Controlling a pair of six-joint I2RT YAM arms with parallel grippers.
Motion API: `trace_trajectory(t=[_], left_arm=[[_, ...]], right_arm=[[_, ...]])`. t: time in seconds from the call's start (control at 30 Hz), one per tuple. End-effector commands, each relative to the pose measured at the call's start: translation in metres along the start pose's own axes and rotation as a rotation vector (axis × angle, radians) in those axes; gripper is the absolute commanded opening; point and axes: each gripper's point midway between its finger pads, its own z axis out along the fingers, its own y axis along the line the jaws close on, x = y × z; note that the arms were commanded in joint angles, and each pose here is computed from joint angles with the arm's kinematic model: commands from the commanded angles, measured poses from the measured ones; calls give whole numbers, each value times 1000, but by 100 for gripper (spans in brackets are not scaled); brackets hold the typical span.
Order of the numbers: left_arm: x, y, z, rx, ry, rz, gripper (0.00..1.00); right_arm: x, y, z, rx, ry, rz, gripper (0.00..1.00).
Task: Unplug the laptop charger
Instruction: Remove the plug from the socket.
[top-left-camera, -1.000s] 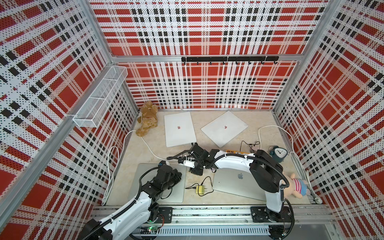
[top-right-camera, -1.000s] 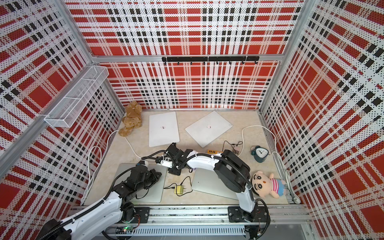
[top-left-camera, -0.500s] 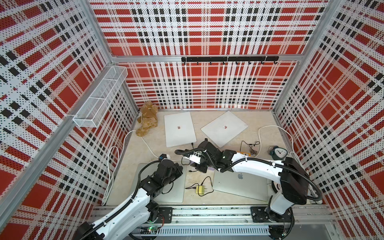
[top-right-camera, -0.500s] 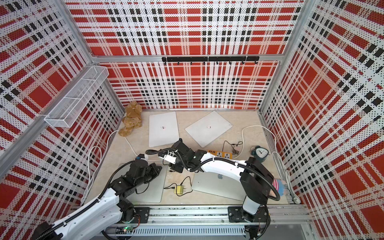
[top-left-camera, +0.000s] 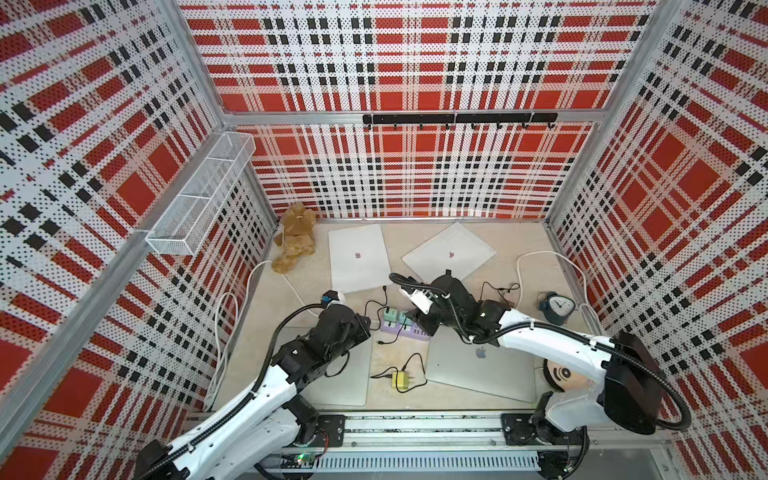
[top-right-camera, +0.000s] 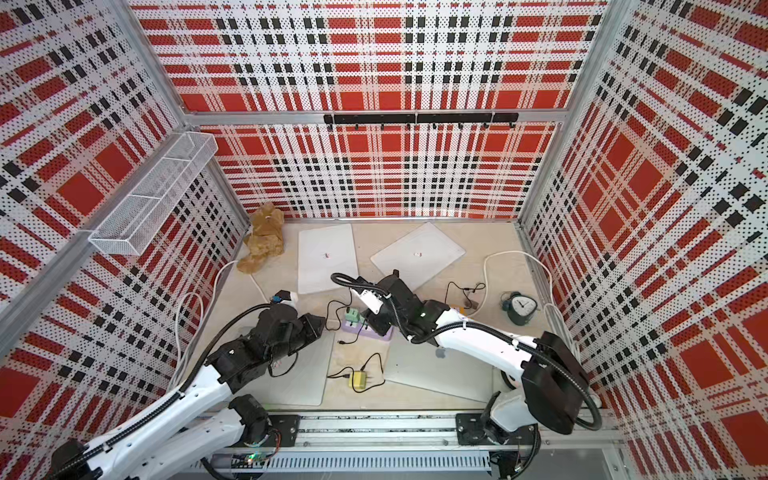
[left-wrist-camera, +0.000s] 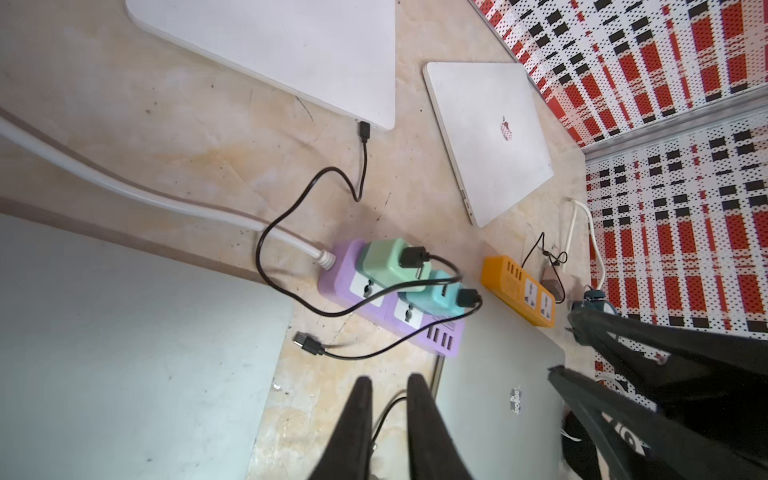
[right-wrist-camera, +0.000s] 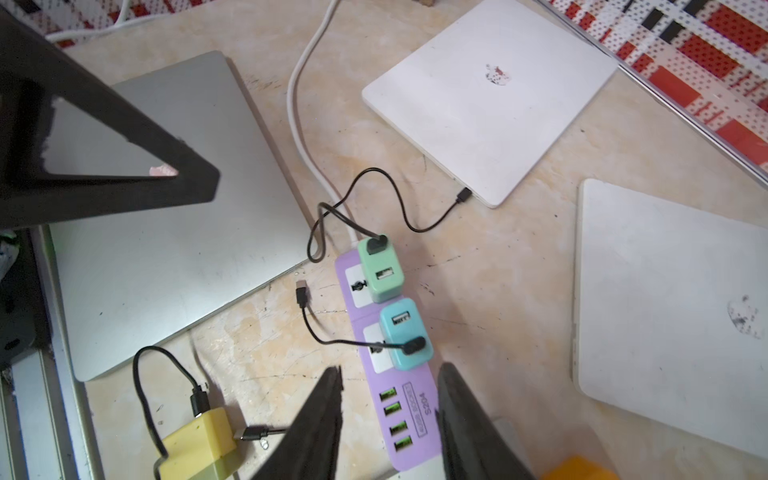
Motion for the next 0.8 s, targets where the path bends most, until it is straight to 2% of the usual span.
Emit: trace_trajectory(t=[0.0,0.33,0.67,0.77], left_arm=[[-4,2,-9,-55,-1,53,25],[-12,-48,-13,-26,20,103,38],[-6,-84,10,-43,84,214,47],[-3,-89,20,-62,106,259,48]], right_arm=[[-11,-20,-16,61,-90,162,43],[18,-47,-17,145,-103,449,48],[43,-61,-17,142,-84,633,53],[50,-65,-23,93,-125,769,55]])
